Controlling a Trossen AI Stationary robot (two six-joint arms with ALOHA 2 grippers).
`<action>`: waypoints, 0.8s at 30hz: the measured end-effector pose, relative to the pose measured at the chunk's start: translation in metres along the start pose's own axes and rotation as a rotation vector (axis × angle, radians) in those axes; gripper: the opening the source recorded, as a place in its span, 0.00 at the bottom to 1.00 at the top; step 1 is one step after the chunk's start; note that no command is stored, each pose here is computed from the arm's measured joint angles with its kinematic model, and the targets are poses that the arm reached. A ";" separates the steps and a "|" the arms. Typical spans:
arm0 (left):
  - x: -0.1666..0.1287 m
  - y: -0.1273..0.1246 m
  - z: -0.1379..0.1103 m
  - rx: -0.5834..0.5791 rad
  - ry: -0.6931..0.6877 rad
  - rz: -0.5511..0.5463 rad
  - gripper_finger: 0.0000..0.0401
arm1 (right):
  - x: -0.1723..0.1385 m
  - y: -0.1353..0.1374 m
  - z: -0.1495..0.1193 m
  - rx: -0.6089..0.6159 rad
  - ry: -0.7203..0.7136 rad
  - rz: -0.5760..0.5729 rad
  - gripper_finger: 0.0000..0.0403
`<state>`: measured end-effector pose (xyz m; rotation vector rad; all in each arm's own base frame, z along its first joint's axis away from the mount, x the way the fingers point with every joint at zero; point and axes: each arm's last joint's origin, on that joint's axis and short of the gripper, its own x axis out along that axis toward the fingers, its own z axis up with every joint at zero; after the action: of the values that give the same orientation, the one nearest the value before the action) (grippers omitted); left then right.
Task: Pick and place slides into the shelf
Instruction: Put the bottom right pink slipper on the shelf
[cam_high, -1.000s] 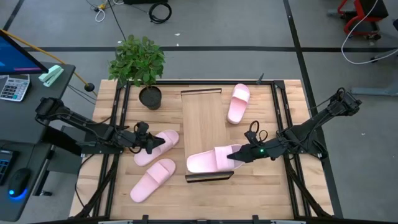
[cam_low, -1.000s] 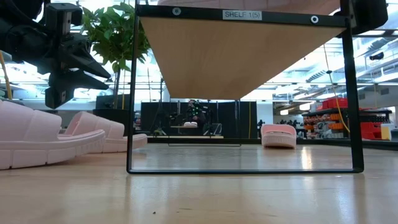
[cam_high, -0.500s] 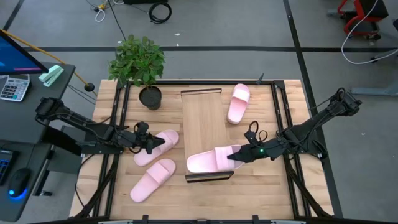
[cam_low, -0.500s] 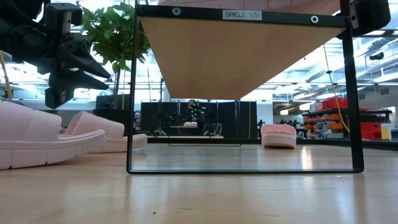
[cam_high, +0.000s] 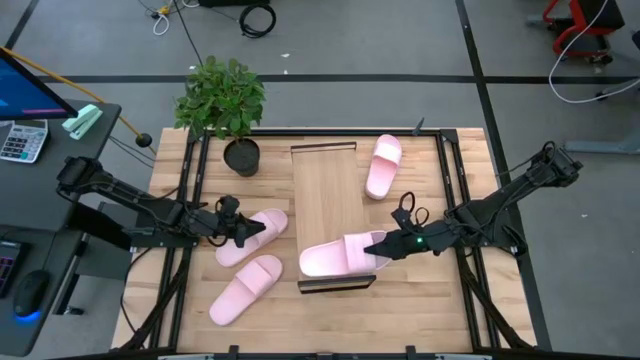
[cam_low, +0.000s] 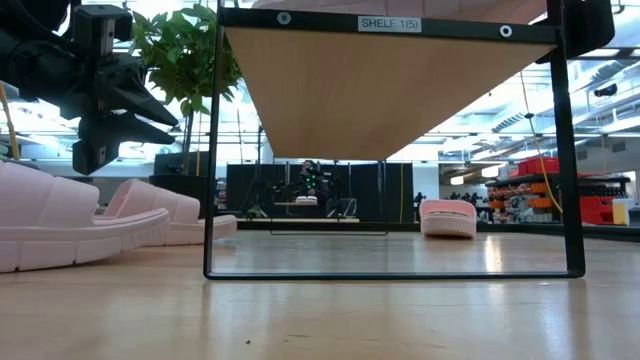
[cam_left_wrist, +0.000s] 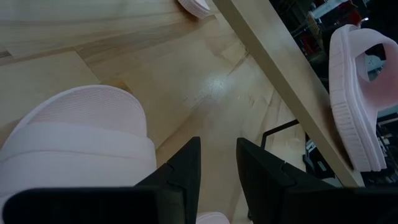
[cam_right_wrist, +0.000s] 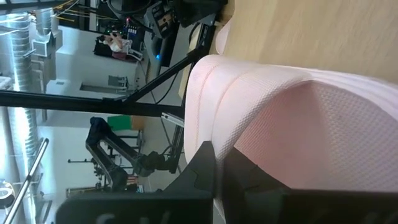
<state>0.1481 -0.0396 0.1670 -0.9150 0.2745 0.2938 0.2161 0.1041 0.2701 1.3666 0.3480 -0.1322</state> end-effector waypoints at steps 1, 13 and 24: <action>0.000 0.000 0.000 0.000 0.000 0.000 0.27 | 0.000 0.000 0.000 0.001 0.000 0.002 0.02; 0.000 0.000 0.000 0.000 0.000 0.000 0.27 | 0.001 0.000 0.000 -0.001 0.004 0.001 0.02; 0.000 0.000 0.000 0.000 0.000 0.000 0.27 | 0.016 -0.006 -0.007 0.002 0.041 -0.016 0.02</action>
<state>0.1481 -0.0396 0.1670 -0.9151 0.2745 0.2939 0.2281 0.1117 0.2582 1.3701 0.3936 -0.1179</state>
